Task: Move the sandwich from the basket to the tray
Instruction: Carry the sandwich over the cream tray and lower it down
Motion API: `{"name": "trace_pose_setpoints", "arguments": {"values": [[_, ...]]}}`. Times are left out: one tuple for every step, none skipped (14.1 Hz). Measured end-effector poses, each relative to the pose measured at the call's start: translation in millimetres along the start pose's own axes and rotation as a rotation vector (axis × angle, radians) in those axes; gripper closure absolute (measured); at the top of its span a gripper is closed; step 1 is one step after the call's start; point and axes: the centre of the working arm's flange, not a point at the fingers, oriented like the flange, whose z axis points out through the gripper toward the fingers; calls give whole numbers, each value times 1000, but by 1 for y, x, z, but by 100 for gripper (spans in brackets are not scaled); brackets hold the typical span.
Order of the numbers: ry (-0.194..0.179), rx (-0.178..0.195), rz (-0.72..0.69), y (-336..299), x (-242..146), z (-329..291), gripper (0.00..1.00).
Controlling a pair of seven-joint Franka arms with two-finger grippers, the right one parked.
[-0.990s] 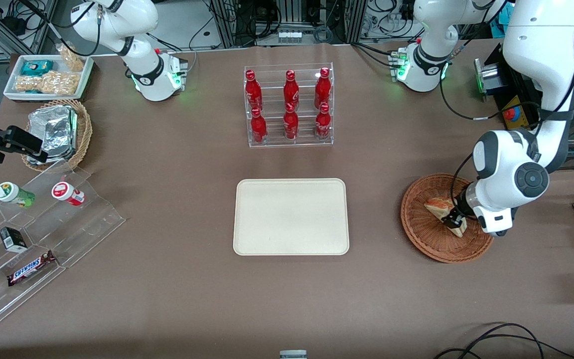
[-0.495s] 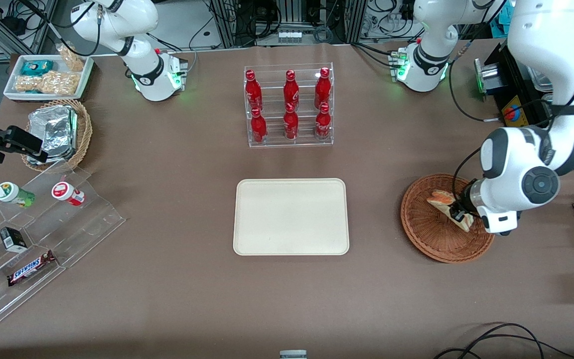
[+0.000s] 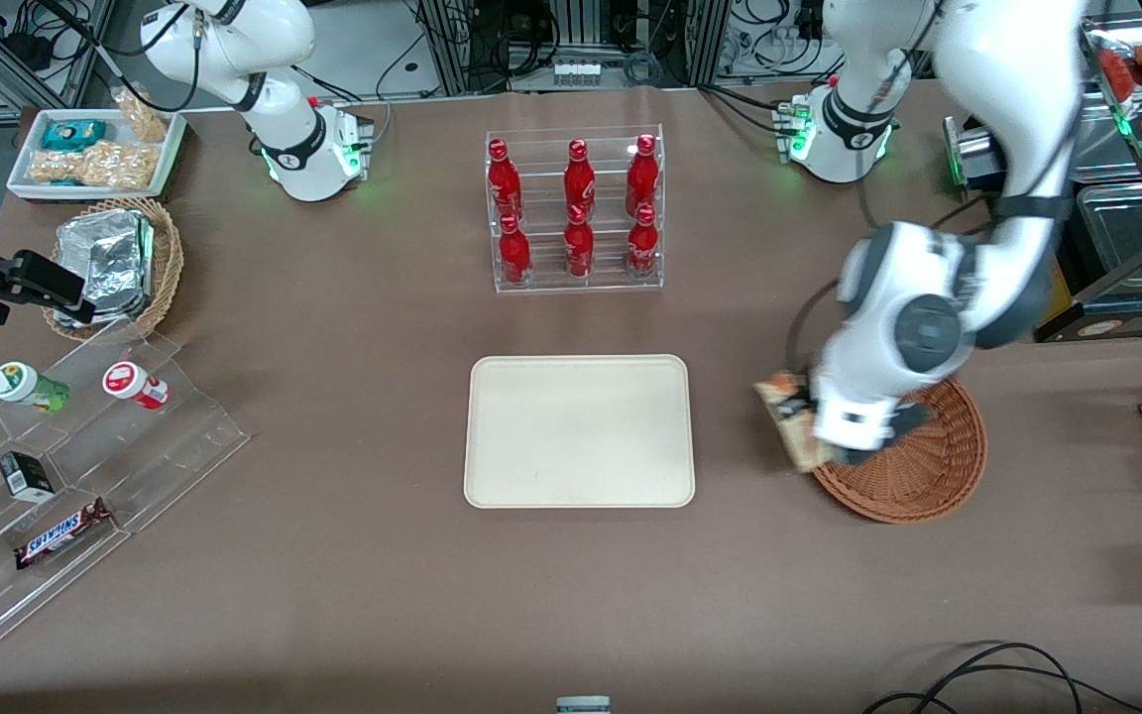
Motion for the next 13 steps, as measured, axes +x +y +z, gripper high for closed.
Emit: {"name": "trace_pose_setpoints", "arguments": {"values": [[5, -18, 53, 25, -13, 8, 86], [6, -31, 95, 50, -25, 14, 86], [5, -41, 135, 77, -38, 20, 86], [3, -50, 164, 102, -52, 27, 86], [1, -60, 186, 125, -63, 34, 86], [1, -73, 204, 146, -74, 41, 86], [3, -87, 220, 164, -83, 49, 86], [3, -98, 236, 180, -91, 56, 86], [4, -109, 254, 194, -100, 64, 86], [6, -117, 274, 207, -109, 73, 86], [13, -115, 296, 217, -118, 81, 86], [24, -107, 316, 224, -124, 89, 86], [31, -100, 329, 229, -128, 96, 86]]}}
